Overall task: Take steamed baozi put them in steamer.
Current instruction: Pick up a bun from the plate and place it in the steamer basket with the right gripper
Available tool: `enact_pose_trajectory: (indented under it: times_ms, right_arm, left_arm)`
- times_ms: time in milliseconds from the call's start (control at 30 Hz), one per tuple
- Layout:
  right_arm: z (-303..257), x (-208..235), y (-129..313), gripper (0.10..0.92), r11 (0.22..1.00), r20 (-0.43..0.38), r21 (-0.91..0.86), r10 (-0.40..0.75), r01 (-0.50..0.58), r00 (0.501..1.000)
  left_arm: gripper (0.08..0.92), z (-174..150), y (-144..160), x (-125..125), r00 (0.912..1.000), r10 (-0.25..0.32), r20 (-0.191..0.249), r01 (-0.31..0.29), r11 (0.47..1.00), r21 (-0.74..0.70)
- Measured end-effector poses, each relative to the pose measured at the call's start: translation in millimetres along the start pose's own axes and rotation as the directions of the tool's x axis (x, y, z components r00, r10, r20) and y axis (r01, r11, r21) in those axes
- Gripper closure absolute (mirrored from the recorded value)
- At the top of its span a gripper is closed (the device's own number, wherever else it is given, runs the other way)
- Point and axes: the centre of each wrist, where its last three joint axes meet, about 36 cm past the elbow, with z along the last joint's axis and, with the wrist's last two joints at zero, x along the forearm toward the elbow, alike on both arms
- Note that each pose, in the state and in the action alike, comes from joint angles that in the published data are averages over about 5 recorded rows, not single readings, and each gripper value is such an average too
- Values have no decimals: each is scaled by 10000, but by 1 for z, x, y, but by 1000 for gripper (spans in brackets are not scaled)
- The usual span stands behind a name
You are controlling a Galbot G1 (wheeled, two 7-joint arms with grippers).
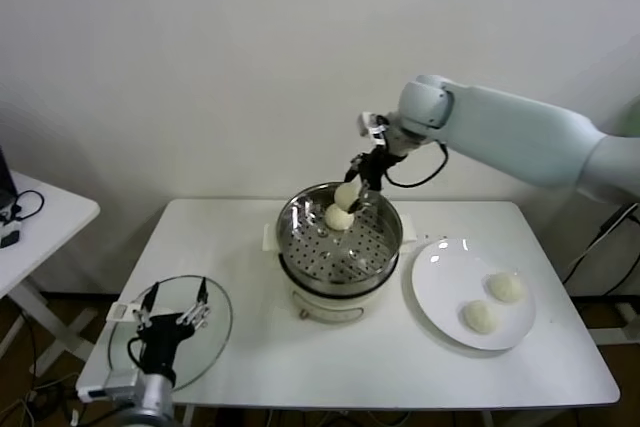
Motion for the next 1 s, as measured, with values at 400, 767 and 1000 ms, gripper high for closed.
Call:
enact_pose_trajectory:
  times_ms: [400, 767, 1000]
  right_arm:
    - [-25, -56, 6, 318, 9985, 90, 259, -484, 482, 9988]
    - [-21, -81, 9, 318, 9974, -107, 303, -644, 647, 9979]
    - [-19, -91, 10, 318, 9966, -207, 343, -741, 748, 9970]
  left_arm:
    - [177, 7, 1, 4, 9999, 70, -105, -70, 10000, -67]
    - [177, 14, 5, 7, 9997, 30, -225, -31, 10000, -52]
    - [177, 14, 5, 7, 9997, 41, -233, -42, 10000, -35]
